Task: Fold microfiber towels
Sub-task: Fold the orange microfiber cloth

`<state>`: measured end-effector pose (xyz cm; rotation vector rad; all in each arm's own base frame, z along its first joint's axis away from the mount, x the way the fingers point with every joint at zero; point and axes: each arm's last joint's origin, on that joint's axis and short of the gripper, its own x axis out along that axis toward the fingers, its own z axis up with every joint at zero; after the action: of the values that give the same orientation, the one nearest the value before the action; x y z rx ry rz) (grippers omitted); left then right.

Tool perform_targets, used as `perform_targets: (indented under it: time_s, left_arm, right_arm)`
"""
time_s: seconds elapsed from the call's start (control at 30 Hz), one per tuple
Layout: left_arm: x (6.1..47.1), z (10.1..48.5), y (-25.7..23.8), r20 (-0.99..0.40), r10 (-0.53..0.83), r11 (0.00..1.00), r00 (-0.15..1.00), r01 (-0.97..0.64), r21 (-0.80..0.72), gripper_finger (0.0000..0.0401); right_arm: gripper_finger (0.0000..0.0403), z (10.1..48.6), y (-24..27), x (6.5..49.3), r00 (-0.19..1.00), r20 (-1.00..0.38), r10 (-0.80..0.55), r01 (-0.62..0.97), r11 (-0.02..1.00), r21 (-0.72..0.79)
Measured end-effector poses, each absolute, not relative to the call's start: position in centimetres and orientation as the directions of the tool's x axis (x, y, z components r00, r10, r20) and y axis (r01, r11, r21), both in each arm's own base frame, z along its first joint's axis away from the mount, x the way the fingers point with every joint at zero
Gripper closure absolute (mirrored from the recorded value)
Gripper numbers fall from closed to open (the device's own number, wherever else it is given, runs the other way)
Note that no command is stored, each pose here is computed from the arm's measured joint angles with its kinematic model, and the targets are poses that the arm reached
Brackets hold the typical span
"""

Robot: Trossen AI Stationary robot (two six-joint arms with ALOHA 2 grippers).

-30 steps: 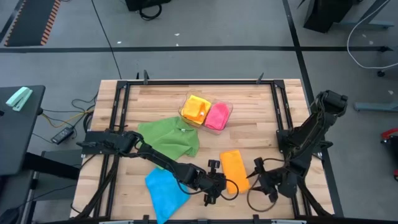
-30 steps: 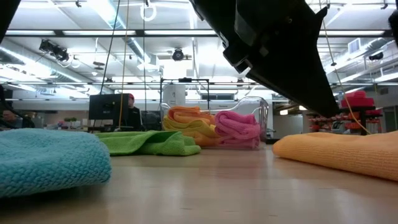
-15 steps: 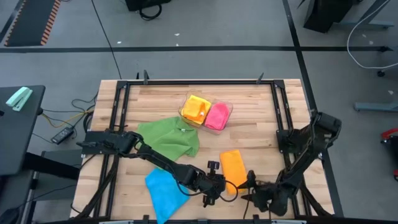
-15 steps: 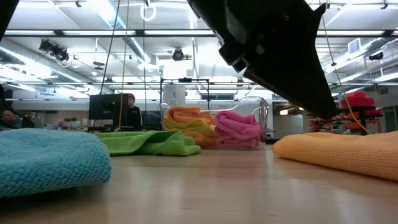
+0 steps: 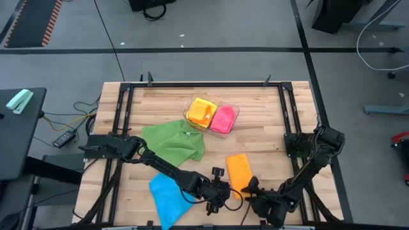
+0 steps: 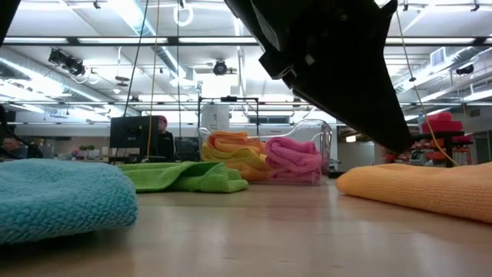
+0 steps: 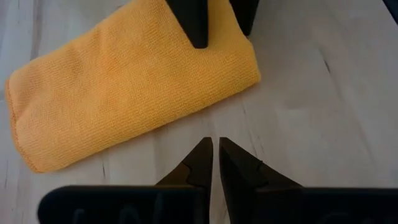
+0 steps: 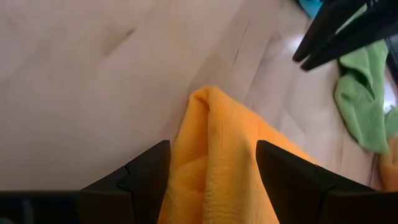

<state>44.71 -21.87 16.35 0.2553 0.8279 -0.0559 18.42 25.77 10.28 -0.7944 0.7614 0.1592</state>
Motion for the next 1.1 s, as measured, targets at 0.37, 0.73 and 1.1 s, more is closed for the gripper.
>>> perform_targets:
  time_s: [0.37, 0.73, 1.1]
  left_arm:
    - [44.7, 16.3, -21.9, -0.735, 0.05, 0.968, 0.676, 0.148, 0.203, 0.0371]
    - [44.7, 16.3, -21.9, -0.735, 0.05, 0.968, 0.676, 0.148, 0.202, 0.0373]
    - [44.7, 16.3, -21.9, -0.736, 0.051, 0.968, 0.676, 0.148, 0.203, 0.0371]
  right_arm:
    - [0.0156, 9.1, 25.3, 18.4, 0.696, -0.687, -0.207, -0.383, 0.703, -0.599]
    - [0.0302, 8.6, 25.0, 18.9, 0.664, -0.722, -0.197, -0.406, 0.715, -0.569]
    - [0.0393, 11.8, 24.6, 18.5, 0.611, -0.79, -0.056, -0.493, 0.754, -0.434]
